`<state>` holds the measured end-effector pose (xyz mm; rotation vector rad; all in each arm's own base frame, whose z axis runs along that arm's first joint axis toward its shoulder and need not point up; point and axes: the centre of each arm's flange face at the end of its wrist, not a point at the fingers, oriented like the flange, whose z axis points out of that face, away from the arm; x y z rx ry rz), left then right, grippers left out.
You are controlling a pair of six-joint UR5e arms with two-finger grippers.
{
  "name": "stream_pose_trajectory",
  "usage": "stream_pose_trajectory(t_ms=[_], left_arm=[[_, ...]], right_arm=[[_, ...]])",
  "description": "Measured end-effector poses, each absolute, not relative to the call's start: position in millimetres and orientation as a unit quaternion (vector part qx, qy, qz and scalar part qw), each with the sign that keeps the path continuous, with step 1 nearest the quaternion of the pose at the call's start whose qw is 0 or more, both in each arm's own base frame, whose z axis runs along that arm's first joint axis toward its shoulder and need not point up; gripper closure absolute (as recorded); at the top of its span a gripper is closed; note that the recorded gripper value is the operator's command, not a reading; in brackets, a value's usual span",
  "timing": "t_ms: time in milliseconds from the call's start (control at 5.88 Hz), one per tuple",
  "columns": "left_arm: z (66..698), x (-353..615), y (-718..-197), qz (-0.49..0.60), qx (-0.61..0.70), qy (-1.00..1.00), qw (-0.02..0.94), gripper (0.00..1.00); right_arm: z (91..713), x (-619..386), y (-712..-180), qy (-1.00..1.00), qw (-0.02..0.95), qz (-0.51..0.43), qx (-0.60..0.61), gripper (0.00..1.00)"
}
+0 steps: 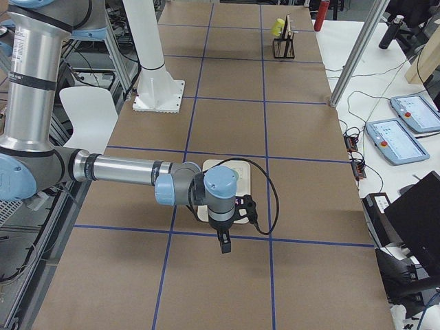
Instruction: Left arm grabs green cup and hands to right arm on tray
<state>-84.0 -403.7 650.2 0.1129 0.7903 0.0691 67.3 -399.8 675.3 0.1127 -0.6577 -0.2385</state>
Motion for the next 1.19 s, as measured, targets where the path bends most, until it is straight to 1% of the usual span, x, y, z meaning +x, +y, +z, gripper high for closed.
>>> stream_pose_trajectory(t_ms=[1190], left_arm=[[649.7, -84.0, -403.9, 0.034, 0.056, 0.385, 0.921, 0.00]], right_arm=[[681.6, 66.6, -398.6, -0.323, 0.938, -0.116, 0.050, 0.00]])
